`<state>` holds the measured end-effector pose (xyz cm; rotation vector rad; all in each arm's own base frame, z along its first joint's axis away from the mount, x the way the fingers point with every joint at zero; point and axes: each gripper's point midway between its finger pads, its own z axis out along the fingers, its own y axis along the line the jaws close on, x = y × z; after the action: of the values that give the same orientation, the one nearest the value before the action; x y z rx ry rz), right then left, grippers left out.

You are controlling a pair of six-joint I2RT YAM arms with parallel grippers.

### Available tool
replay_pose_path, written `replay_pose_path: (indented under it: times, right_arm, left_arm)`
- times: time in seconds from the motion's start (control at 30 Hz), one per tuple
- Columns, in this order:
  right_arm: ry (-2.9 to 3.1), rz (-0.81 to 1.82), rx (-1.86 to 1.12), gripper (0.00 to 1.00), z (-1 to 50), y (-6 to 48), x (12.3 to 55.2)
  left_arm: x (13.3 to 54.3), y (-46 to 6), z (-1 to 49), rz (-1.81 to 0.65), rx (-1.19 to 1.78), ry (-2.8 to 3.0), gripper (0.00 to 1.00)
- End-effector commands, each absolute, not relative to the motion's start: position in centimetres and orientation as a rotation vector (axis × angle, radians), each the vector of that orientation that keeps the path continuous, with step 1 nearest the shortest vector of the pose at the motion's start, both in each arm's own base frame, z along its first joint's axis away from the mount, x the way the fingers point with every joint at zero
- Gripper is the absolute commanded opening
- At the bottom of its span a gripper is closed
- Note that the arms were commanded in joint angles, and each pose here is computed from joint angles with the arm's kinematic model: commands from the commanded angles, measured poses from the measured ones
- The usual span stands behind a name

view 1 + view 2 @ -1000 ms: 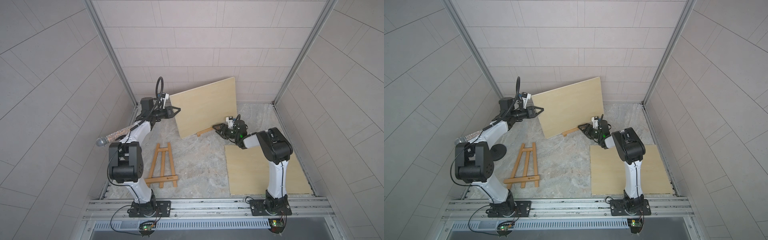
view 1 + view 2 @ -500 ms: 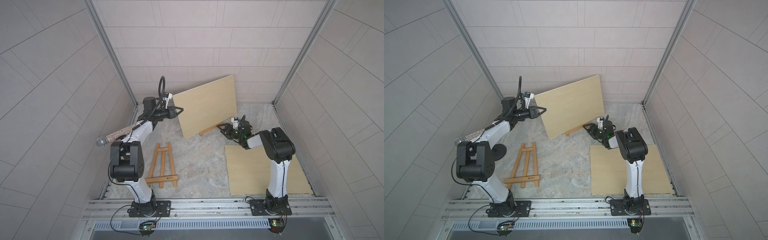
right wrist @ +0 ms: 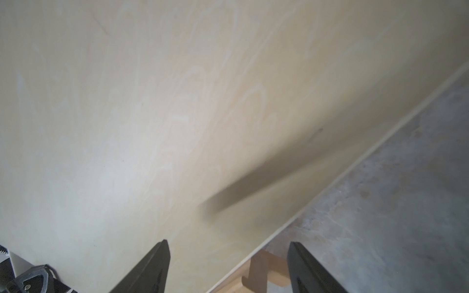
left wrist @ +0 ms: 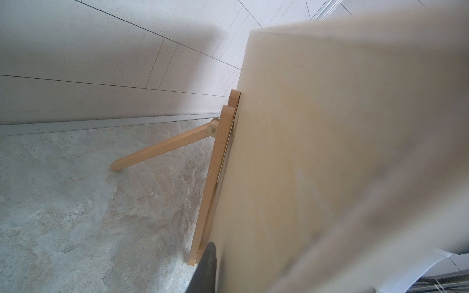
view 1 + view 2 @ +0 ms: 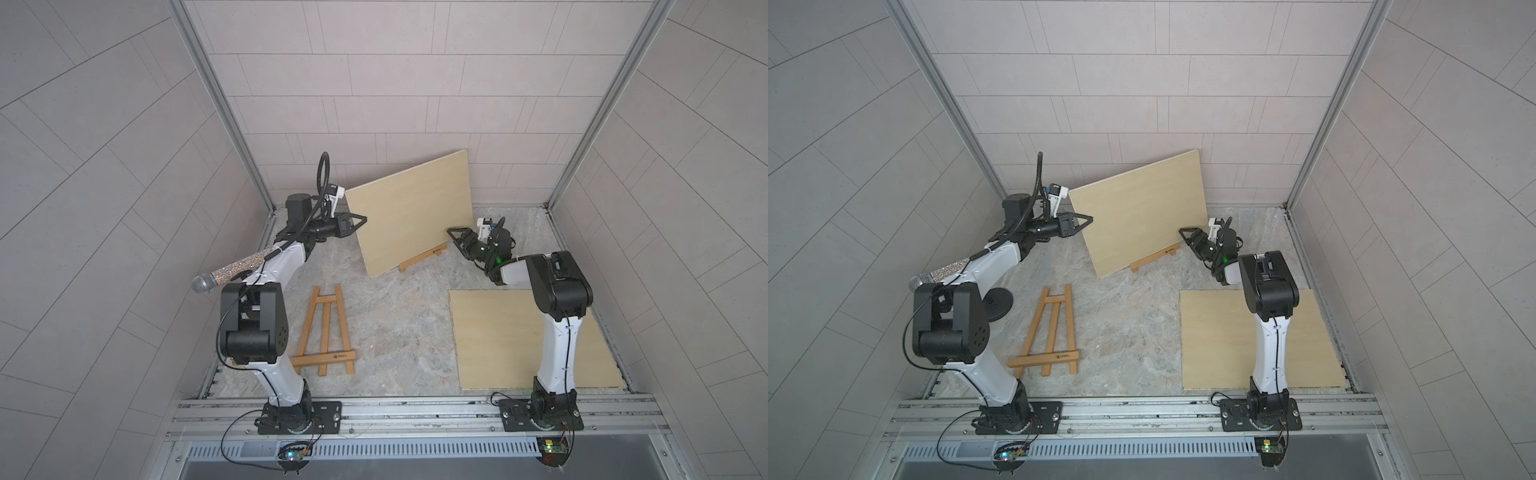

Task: Disassemble the easel
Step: Pick up the drawing board from the easel.

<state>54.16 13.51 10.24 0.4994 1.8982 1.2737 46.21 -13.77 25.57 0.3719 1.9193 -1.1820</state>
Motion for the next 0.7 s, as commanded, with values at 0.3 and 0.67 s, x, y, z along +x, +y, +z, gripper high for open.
replay_pose_path:
  times: [0.3, 0.67]
  right_arm:
    - [1.762, 1.282, 0.596, 0.77, 9.4, 12.5, 56.9]
    - [1.572, 1.359, 0.619, 0.77, 11.6, 12.1, 58.6]
  left_arm:
    - [46.0, -13.6, 25.5, -1.235, 0.324, 1.939, 0.00]
    - [46.2, -13.7, 25.6, -1.267, 0.322, 1.934, 0.00]
